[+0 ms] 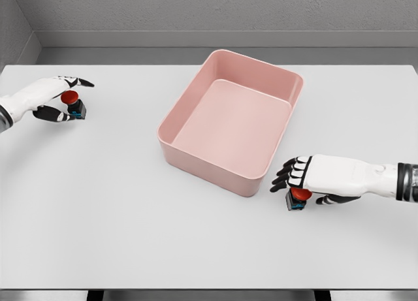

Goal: Put the industrial switch in the basket with both arms

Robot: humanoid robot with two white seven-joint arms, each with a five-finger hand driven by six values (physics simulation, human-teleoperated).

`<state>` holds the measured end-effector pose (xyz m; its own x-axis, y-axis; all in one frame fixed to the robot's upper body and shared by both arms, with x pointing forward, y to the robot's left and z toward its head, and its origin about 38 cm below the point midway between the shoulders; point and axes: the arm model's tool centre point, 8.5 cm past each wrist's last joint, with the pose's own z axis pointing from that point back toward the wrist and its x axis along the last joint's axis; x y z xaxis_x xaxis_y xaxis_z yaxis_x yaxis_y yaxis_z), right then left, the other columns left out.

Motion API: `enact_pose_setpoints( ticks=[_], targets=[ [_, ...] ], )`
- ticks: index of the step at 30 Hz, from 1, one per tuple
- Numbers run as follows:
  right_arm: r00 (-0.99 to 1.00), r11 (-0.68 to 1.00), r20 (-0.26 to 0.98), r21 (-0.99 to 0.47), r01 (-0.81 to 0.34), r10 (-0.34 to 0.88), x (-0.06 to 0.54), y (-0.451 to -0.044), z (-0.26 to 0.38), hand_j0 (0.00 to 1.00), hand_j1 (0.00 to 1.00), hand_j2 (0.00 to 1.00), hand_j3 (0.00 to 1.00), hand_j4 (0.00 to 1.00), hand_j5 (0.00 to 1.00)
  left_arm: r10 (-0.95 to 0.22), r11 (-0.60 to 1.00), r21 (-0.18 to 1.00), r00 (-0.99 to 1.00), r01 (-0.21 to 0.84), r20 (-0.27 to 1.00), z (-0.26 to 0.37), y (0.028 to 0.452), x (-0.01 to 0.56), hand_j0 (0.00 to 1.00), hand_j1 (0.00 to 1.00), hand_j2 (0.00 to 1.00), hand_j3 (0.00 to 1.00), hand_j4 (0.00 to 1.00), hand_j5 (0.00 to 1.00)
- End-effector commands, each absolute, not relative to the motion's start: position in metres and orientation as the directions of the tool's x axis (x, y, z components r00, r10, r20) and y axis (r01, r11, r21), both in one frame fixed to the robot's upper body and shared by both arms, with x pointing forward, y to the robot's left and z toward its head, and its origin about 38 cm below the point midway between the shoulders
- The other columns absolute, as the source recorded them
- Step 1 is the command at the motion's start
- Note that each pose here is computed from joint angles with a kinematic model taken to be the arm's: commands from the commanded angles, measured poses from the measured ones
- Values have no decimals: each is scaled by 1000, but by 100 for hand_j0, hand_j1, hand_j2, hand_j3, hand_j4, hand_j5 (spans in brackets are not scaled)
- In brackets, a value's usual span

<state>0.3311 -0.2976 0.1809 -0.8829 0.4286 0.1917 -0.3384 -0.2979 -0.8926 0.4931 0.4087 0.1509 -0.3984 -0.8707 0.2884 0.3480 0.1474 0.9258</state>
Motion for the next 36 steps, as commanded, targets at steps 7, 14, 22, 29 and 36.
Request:
enact_pose_setpoints(
  ticks=[7,14,22,29,36],
  targets=[
    [-884,-329,198,-876,-353,423,331,-295,177,73,73,73,73,73,73,-876,161,922,-380,351,297,149,414,492,73,73,73,73,73,73],
    [-883,-333,196,-874,-355,427,330,-297,177,60,60,60,60,60,60,-876,158,921,-380,357,297,149,414,492,64,64,64,64,64,64],
    [-883,-347,193,-867,-358,428,330,-298,177,49,49,49,49,49,49,-874,159,920,-382,357,299,149,413,492,55,55,55,55,55,55],
    [-883,-345,179,-872,-346,433,333,-300,182,46,46,46,46,46,46,-871,163,921,-388,354,303,150,411,492,55,55,55,55,55,55],
    [-877,-344,133,-885,-315,461,340,-312,200,46,46,46,46,46,46,-864,164,927,-404,336,300,158,409,494,55,55,55,55,55,55]
  ],
)
